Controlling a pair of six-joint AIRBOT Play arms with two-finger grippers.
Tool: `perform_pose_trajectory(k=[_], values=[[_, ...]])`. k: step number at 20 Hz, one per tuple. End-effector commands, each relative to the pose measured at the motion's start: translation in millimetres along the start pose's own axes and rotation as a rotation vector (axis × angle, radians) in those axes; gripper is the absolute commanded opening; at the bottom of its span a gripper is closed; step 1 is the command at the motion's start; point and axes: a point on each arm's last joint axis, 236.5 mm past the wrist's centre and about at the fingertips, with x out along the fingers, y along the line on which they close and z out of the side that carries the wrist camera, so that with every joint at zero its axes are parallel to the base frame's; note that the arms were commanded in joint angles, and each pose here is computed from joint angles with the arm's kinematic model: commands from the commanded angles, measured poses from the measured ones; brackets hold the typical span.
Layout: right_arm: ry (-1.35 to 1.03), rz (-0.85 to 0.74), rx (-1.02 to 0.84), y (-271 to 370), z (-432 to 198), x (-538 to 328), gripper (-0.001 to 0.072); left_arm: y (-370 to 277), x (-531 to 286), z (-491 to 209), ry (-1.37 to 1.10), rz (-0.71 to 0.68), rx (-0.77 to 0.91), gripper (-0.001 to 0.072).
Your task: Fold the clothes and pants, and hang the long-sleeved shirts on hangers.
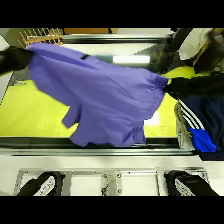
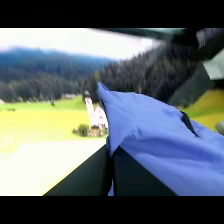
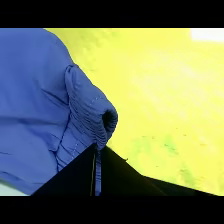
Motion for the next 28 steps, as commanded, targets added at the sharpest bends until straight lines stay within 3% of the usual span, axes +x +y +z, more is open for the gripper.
perform_pose_trajectory(k=[1,3,4,5,6,9,13,17,19,23,28], values=[[0.017,-0.100,0.028,-59,34,101,0.0014,24,110,-34,0.169,-0.057,-0.022,0.0006],[-0.080,-0.108,0.053,-77,65,129,0.0041,31,149,-41,0.217,-0.069,-0.091,0.0040],[-0.136,-0.104,0.072,-83,81,132,0.0215,36,160,-39,0.227,-0.068,-0.137,0.0404],[-0.192,-0.103,0.089,-90,96,126,0.0499,42,164,-37,0.234,-0.062,-0.166,0.0700],[-0.237,-0.112,0.095,-96,108,116,0.0595,50,161,-33,0.245,-0.050,-0.196,0.0635],[-0.302,-0.138,0.110,-110,118,67,0.0588,95,123,-43,0.334,0.078,-0.182,0.0605],[-0.203,-0.145,0.019,-91,70,37,0.0588,144,65,-131,0.500,0.259,-0.260,0.0606],[-0.151,-0.116,-0.007,-70,21,37,0.0588,131,27,-291,0.717,0.280,-0.454,0.0606],[-0.130,-0.098,-0.010,-63,6,42,0.0588,121,21,-350,0.712,0.280,-0.577,0.0606],[-0.121,-0.081,-0.026,-54,1,47,0.0588,113,24,-395,0.610,0.293,-0.763,0.0606],[-0.165,-0.049,-0.015,-46,11,46,0.0588,100,43,-406,0.645,0.281,-0.706,0.0606]])
